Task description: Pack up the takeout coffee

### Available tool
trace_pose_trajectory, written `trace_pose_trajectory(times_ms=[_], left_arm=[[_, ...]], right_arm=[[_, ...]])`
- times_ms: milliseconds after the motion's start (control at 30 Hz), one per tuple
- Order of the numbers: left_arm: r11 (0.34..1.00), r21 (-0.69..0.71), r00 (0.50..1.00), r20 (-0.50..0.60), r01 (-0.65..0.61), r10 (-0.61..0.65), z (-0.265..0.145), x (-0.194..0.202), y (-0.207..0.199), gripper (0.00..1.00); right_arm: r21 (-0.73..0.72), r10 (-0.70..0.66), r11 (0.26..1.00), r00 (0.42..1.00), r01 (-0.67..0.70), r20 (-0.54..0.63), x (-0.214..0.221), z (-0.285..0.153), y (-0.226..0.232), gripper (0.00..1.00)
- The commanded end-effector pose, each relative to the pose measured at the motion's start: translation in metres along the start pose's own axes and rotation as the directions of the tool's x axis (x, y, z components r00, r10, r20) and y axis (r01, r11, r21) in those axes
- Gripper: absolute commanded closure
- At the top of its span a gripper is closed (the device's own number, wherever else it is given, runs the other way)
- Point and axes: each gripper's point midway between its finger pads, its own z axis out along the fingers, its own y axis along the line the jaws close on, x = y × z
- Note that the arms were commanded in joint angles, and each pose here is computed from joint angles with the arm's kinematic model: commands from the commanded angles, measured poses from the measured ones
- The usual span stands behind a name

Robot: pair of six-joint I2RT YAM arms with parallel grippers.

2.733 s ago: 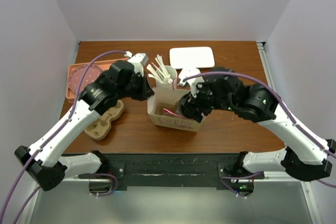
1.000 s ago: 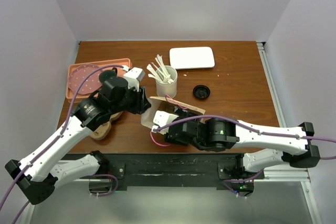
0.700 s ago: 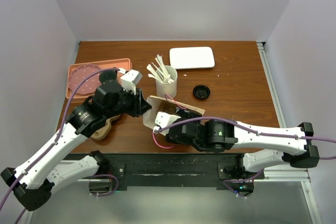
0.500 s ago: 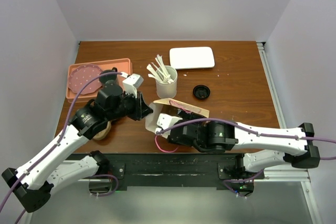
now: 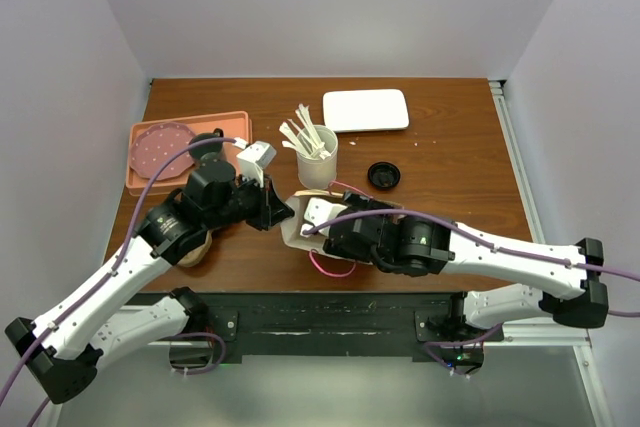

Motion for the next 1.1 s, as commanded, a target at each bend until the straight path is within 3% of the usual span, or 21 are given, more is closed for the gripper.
trace_pose_trajectory(times_ms=[0,467,500,567,633,767,933,1067], left_arm=[[0.997,0.067,0.998,0.065,-0.032,0.027,-0.007,-0.022,-0.02,1.0],[0.995,0.084,0.998,0.046,-0.056,0.052,-0.003,-0.028,-0.026,1.0],[0.995,0.08,0.997,0.053,-0.056,0.052,-0.004,-0.03,-0.025,0.89],[0.997,0.061,0.997,0.06,-0.051,0.047,-0.005,-0.031,-0.023,0.83],[0.998,0.044,0.998,0.052,-0.046,0.044,-0.005,-0.03,-0.02,0.7],[0.998,-0.015,0.998,0.019,-0.065,0.065,0.001,-0.027,-0.007,0.62],[0.997,0.008,0.997,0.019,-0.072,0.072,0.007,-0.028,-0.011,0.64],[0.993,0.106,0.998,0.005,-0.055,0.055,0.008,-0.018,-0.024,0.85]], right_arm=[[0.014,-0.055,0.998,0.998,0.054,0.032,-0.007,0.0,-0.018,0.84],[-0.01,-0.171,0.985,0.984,0.171,0.046,0.001,0.023,-0.004,0.88],[-0.008,-0.17,0.985,0.984,0.17,0.051,0.002,0.022,-0.004,0.88],[-0.014,-0.176,0.984,0.983,0.176,0.045,0.008,0.024,-0.001,0.88],[-0.017,-0.167,0.986,0.984,0.169,0.06,0.008,0.022,0.0,0.88],[-0.027,-0.182,0.983,0.982,0.183,0.045,0.02,0.024,0.004,0.89],[-0.023,-0.186,0.982,0.982,0.187,0.033,0.038,0.018,0.003,0.89],[-0.005,-0.212,0.977,0.977,0.212,0.007,0.047,0.015,-0.002,0.88]])
